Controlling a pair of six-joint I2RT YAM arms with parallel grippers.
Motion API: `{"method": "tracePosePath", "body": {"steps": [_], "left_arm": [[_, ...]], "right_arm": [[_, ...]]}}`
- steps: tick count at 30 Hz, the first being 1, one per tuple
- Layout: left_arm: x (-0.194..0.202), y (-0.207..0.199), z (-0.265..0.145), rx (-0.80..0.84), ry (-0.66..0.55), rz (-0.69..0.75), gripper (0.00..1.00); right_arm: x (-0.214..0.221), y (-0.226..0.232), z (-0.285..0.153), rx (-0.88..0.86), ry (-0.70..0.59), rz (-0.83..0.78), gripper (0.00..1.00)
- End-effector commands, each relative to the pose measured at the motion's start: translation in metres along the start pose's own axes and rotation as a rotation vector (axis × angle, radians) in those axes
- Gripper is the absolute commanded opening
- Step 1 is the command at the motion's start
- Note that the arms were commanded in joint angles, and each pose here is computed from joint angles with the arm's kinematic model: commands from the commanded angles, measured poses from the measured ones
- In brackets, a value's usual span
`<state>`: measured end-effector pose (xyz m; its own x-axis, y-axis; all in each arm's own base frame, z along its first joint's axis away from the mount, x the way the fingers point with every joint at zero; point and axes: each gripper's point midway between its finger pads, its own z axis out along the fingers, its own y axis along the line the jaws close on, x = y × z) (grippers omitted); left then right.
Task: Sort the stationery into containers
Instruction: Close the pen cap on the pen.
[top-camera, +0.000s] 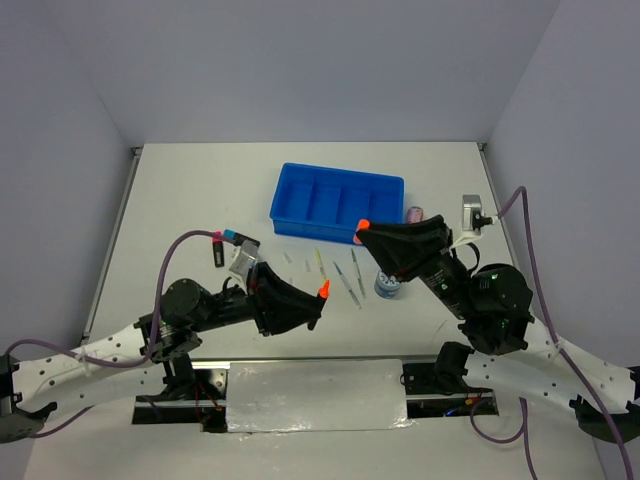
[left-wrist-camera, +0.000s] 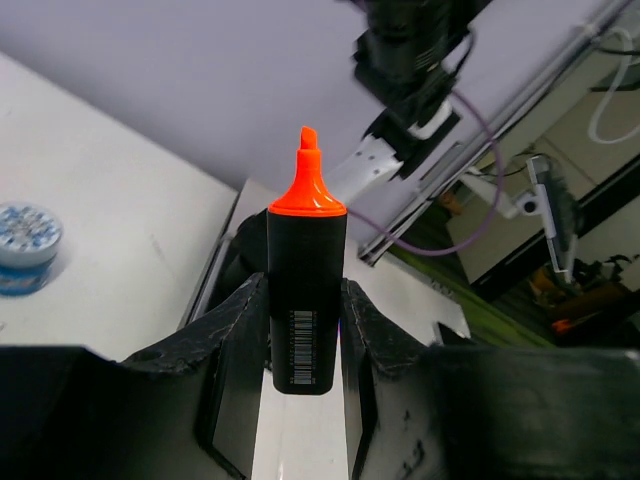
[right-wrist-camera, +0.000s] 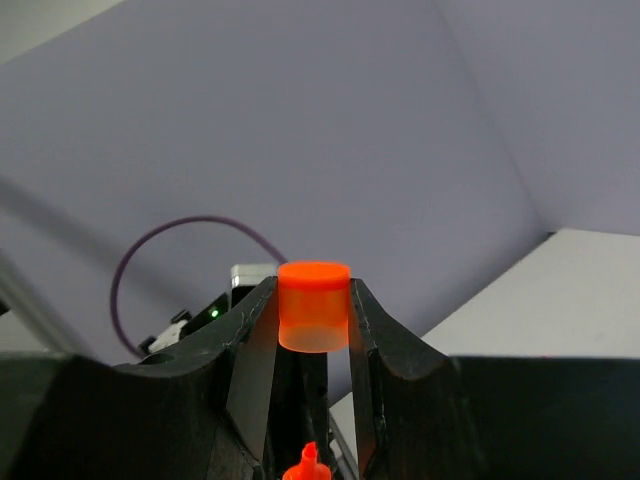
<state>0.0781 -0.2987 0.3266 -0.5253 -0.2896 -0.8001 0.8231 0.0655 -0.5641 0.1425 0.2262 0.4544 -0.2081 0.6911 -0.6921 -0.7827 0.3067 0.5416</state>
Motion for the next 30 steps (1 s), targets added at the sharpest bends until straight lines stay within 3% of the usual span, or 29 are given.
{"method": "tracePosePath", "body": {"steps": [1, 7, 15, 30], "left_arm": [[-0.041, -0.051, 0.001, 0.23, -0.155, 0.038, 0.0], [-0.045, -0.064, 0.01, 0.311, -0.154, 0.056, 0.0], [-0.049, -0.06, 0.004, 0.294, -0.2, 0.075, 0.0], [-0.051, -0.053, 0.005, 0.239, -0.198, 0.109, 0.0]], "right_arm": [[-0.002, 0.035, -0.002, -0.204, -0.017, -0.005, 0.0], [0.01, 0.053, -0.003, -0.321, 0.033, -0.021, 0.0], [0.019, 0.065, -0.006, -0.411, 0.056, -0.006, 0.0], [0.038, 0.054, 0.004, -0.382, 0.069, 0.085, 0.0]]}}
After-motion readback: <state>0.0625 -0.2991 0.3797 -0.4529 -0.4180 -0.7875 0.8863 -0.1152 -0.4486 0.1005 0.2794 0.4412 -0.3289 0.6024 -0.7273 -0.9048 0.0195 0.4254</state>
